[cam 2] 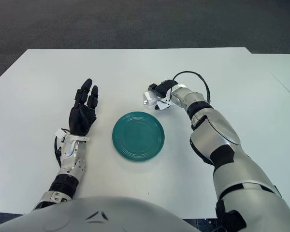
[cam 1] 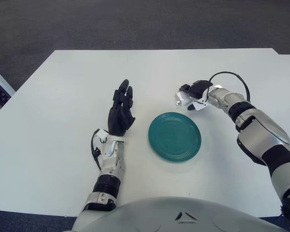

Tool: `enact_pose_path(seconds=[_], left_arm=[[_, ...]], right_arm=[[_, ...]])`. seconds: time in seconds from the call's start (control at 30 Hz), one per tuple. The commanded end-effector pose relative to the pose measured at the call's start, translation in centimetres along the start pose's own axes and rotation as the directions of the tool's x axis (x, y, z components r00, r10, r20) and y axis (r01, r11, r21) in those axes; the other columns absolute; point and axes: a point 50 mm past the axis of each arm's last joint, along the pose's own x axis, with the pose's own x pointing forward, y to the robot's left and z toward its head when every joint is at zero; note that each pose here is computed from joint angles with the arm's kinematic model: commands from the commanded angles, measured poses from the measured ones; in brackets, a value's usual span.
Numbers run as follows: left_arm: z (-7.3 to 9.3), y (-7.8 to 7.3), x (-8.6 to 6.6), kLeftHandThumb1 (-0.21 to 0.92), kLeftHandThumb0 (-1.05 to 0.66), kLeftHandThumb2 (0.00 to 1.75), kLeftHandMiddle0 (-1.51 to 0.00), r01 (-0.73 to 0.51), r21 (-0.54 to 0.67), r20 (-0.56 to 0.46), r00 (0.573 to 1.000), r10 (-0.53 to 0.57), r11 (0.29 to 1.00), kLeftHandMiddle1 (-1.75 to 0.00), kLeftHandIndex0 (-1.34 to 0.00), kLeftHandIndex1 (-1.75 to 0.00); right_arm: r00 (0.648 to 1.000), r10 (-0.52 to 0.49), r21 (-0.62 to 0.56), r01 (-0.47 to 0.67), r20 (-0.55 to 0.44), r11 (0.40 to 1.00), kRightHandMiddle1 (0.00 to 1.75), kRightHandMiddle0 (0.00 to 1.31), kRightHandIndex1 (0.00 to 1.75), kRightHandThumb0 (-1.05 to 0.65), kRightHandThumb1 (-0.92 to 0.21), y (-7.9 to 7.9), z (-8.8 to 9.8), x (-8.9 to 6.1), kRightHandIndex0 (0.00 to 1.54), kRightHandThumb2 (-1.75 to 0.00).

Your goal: Put the charger into the plate.

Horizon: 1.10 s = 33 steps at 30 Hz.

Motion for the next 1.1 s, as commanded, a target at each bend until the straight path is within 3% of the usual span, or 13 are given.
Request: enact_pose_path(seconds=[0.0, 0.13, 0.27, 0.57, 0.93, 1.07], left_arm=[[-4.6, -3.9, -5.5, 0.92, -0.92, 0.76, -0.13, -0.3, -0.255, -0.232, 0.942, 0.243, 0.919, -0.01, 0.0, -0.56], [-4.6, -3.9, -5.4, 0.92, -0.91, 0.72, -0.15, -0.312, -0.277, -0.232, 0.94, 0.252, 0.909, -0.01, 0.0, -0.61], [-4.3, -4.0, -5.3, 0.92, -0.9, 0.67, -0.16, -0.325, -0.301, -0.219, 0.939, 0.267, 0.897, -0.01, -0.01, -0.67], [-4.2, -3.8, -5.4, 0.92, -0.87, 0.6, -0.19, -0.341, -0.32, -0.223, 0.934, 0.28, 0.884, -0.01, -0.03, -0.74], [-3.9, -3.3, -5.3, 0.92, -0.87, 0.56, -0.2, -0.333, -0.312, -0.215, 0.937, 0.275, 0.89, -0.01, -0.04, -0.76], [-3.9, -3.2, -5.4, 0.92, -0.86, 0.55, -0.2, -0.342, -0.309, -0.227, 0.932, 0.281, 0.887, -0.01, -0.04, -0.76]], right_arm=[[0.999, 0.039, -0.028, -0.038, 0.01, 0.999, 1.56, 0.27, 1.59, -0.76, -0.92, 2.1, 0.7, -0.1, 0.56, -0.59], [1.0, 0.002, -0.033, -0.001, 0.013, 0.999, 1.71, 0.5, 1.71, -0.68, -0.92, 2.1, 0.6, -0.2, 0.71, -0.6], [0.998, -0.054, -0.052, 0.055, 0.017, 0.997, 1.74, 0.59, 1.74, -0.59, -0.92, 1.8, 0.5, -0.3, 0.79, -0.63], [0.996, -0.088, -0.034, 0.088, -0.009, 0.996, 1.75, 0.62, 1.75, -0.45, -0.92, 1.7, 0.3, -0.3, 0.79, -0.68], [0.993, -0.111, 0.004, 0.111, -0.035, 0.994, 1.75, 0.61, 1.75, -0.42, -0.92, 1.4, 0.1, -0.2, 0.75, -0.72], [0.99, -0.135, 0.011, 0.136, -0.042, 0.991, 1.75, 0.64, 1.75, -0.43, -0.92, 0.4, -0.5, -0.3, 0.78, -0.72]])
